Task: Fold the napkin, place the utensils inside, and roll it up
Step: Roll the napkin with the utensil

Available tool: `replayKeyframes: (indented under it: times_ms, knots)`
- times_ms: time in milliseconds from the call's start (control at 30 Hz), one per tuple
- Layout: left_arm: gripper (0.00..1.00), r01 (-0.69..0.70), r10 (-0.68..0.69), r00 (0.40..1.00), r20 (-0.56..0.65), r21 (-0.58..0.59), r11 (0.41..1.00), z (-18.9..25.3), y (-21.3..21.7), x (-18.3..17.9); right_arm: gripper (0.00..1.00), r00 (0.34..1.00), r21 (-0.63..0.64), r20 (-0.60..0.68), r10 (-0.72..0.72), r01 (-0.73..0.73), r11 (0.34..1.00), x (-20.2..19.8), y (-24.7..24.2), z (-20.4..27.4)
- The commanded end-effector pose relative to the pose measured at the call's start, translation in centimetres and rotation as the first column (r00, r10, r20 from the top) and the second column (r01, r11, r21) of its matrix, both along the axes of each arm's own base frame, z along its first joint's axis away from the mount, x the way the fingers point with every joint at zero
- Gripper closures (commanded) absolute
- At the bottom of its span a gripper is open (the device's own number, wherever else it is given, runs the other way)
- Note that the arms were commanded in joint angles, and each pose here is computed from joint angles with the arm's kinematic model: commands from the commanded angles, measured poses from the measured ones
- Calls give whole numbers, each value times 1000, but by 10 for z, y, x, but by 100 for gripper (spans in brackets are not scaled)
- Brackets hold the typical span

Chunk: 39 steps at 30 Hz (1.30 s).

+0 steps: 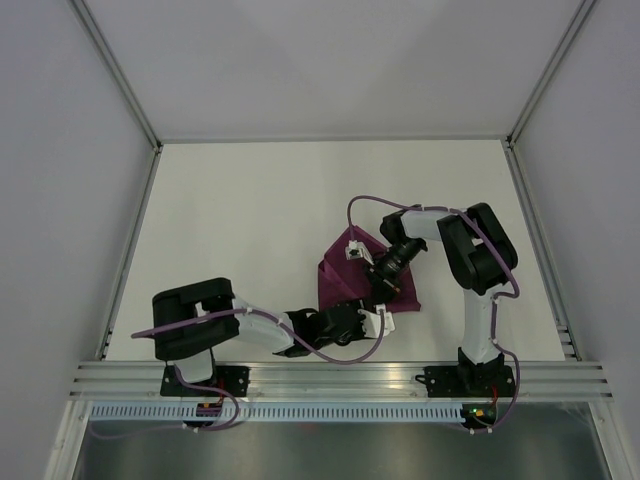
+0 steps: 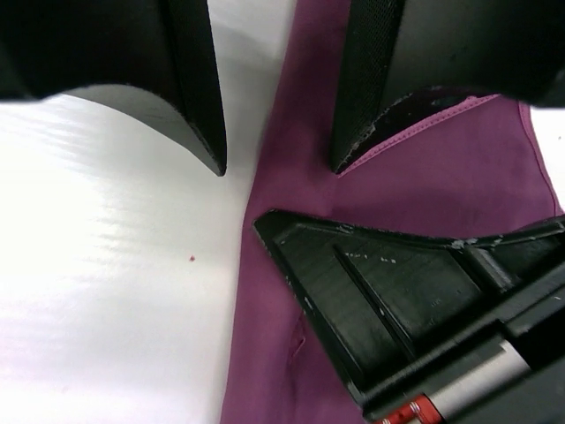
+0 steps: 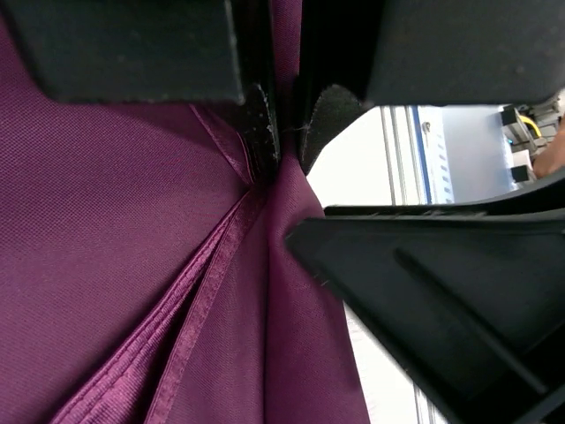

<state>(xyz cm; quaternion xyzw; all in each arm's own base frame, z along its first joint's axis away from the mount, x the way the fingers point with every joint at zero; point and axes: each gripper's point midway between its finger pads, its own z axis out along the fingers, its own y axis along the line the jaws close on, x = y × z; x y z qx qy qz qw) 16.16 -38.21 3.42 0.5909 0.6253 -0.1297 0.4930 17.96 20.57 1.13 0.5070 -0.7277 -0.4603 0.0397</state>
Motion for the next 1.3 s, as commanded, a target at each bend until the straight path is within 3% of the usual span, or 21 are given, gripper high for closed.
replayKeyframes:
  times_ms: [0, 233, 400, 533, 567, 667, 767, 967, 1267]
  knots:
    - [43, -7, 7, 991, 133, 2, 1000, 13, -8, 17, 99, 990, -78, 108, 86, -78, 994, 15, -17, -35]
    - [42, 19, -31, 992, 125, 90, 996, -8, -7, 17, 99, 993, -86, 86, 86, -79, 993, 15, -18, -38]
    - [49, 39, -48, 997, 60, 153, 987, -26, 4, 10, 99, 994, -81, 71, 83, -77, 994, 17, -17, -37]
    - [66, 56, -50, 998, -37, 183, 982, -44, 7, -1, 99, 995, -85, 58, 81, -75, 993, 18, -17, -39]
    - [75, 55, -45, 997, -55, 183, 982, -47, 8, -3, 99, 995, -85, 57, 77, -72, 994, 18, -17, -39]
    - [89, 51, -28, 991, -129, 175, 983, -56, 10, -10, 97, 996, -87, 55, 74, -69, 994, 18, -17, -39]
    - [98, 61, -26, 980, -196, 172, 983, -64, 12, -18, 88, 996, -85, 67, 64, -58, 995, 20, -16, -37]
    - [98, 96, -43, 933, -357, 134, 986, -73, 12, -34, 57, 992, -35, 122, 37, -33, 999, 29, -7, -16]
    - [98, 69, -39, 842, -537, 36, 997, -71, 19, -35, 43, 951, 82, 291, -107, 87, 993, 66, 5, 48]
